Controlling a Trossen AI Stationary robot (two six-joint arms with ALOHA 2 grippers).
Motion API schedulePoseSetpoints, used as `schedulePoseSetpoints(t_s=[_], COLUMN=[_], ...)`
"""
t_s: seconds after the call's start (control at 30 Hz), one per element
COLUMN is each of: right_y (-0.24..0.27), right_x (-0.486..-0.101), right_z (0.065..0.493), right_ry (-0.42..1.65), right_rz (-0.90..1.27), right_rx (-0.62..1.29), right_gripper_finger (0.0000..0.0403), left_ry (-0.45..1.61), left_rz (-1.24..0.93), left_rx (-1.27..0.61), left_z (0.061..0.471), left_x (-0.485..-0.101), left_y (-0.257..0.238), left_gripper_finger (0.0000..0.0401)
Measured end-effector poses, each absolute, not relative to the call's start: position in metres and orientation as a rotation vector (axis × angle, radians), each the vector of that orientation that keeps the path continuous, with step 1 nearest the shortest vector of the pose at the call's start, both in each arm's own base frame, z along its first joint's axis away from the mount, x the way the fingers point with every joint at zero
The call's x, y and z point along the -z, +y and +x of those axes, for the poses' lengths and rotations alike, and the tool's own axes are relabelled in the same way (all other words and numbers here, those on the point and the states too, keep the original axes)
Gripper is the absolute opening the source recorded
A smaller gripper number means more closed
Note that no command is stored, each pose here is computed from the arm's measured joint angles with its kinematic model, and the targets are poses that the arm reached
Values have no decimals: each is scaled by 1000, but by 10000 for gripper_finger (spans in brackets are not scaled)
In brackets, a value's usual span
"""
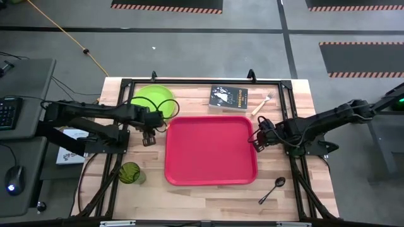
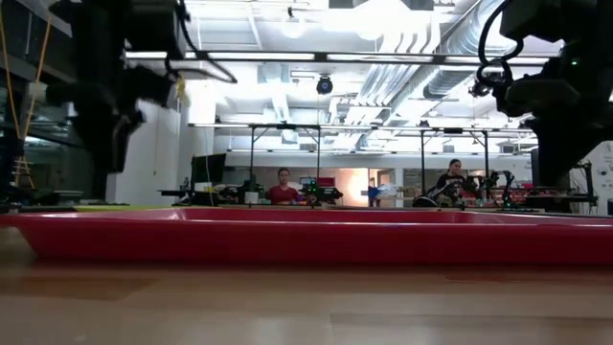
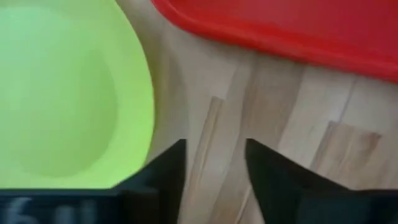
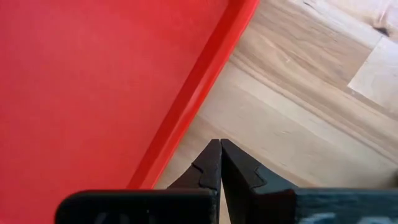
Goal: Pick and place plate/cup/fork/spoon on tray
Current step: Put the green plate on the red serving tray
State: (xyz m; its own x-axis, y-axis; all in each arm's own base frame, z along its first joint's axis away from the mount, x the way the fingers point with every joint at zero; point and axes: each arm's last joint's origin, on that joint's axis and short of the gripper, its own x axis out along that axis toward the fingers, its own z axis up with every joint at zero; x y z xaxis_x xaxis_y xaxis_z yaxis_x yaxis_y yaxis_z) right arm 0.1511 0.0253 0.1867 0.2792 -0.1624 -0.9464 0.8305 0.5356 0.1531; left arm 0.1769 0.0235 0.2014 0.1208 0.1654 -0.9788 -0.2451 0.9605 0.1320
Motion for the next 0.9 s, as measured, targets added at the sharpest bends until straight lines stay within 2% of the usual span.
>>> schedulePoseSetpoints(t_s=[0.17, 0.27, 0.57, 0.9], right_y=[25, 24, 23, 23], right_x=[-187, -187, -188, -188], right_z=[151, 152, 154, 155], right_ry=[1072, 1047, 1004, 1003], right_rz=[742, 733, 698, 687], right_rx=[769, 781, 797, 784], right_gripper_finger=[0, 0, 0, 0], left_ry=[1475, 1524, 1644, 1683], left_rz=[-20, -2, 123, 195], left_rx=[-357, -372, -523, -530], left_z=[187, 192, 206, 217], left_x=[-192, -183, -160, -137], left_y=[28, 30, 36, 39], left_gripper_finger=[260, 289, 298, 296])
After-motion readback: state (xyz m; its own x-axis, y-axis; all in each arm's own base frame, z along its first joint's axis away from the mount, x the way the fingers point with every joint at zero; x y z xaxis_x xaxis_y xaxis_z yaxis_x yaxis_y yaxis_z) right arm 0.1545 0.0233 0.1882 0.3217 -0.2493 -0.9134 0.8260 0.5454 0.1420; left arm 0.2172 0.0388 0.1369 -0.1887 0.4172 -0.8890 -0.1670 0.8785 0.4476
